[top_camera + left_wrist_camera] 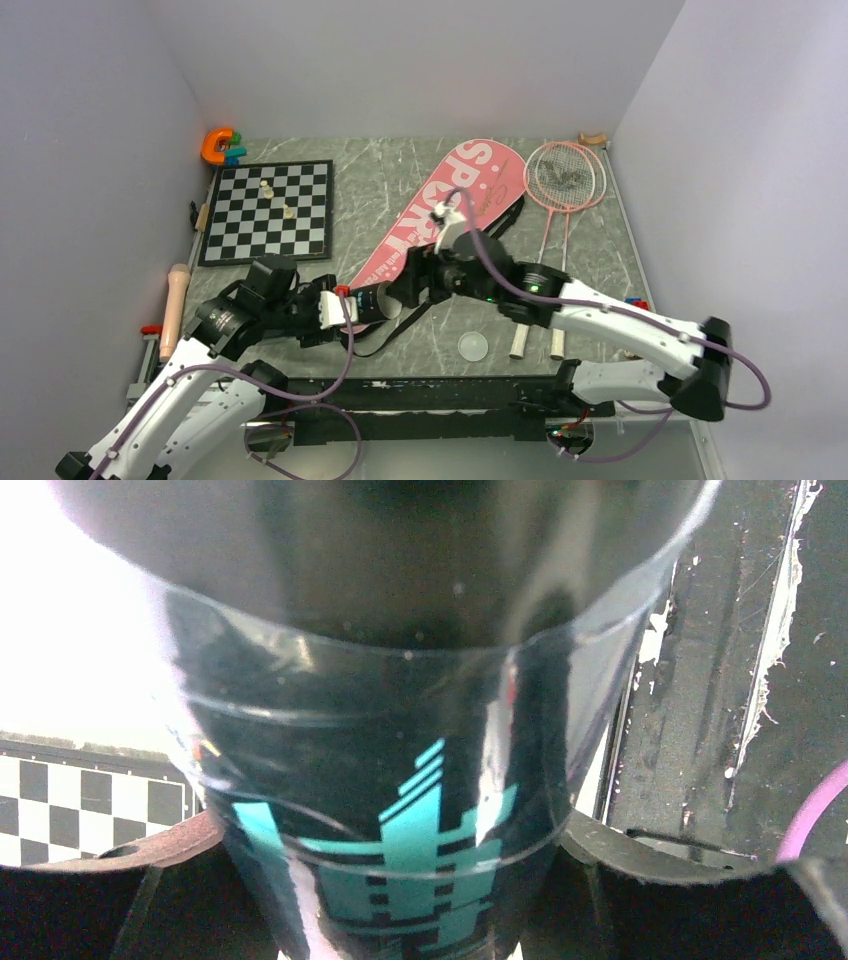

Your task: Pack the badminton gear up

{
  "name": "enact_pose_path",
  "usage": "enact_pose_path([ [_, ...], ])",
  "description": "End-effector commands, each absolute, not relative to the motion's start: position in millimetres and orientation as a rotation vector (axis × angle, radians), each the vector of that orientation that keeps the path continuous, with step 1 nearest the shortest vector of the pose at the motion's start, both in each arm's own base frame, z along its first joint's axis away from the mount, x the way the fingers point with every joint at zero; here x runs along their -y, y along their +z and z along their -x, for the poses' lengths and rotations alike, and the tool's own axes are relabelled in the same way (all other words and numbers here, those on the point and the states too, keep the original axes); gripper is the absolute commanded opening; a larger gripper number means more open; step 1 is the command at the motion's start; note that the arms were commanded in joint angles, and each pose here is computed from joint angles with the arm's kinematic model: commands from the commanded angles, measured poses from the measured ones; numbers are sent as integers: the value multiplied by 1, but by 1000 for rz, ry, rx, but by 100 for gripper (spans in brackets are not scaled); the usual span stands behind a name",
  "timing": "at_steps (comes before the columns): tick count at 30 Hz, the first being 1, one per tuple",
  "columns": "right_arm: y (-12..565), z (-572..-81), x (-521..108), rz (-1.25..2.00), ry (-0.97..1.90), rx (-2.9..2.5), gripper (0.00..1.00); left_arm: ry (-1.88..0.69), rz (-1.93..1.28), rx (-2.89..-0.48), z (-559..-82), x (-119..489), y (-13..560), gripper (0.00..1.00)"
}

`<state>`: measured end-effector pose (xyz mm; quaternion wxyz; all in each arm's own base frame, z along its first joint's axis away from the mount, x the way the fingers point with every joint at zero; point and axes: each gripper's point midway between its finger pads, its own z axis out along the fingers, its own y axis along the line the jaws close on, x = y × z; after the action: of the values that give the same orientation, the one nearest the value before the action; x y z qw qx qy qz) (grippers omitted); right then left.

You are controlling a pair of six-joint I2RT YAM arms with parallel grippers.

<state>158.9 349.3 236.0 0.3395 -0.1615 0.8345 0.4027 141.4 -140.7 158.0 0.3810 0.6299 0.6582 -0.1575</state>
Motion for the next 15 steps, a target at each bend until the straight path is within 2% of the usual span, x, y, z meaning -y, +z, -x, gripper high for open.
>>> enact_pose_path([
  [1,298,-166,-298,240,1068,-2033,82,-409,-1610,-1577,-143,149,173,0],
  [6,260,-155,-252,164,902,-2176,83,-407,-1611,-1579,-144,149,172,0],
  [15,101,-126,-225,117,527,-2619,72,-366,-1641,-1613,-146,142,158,0],
])
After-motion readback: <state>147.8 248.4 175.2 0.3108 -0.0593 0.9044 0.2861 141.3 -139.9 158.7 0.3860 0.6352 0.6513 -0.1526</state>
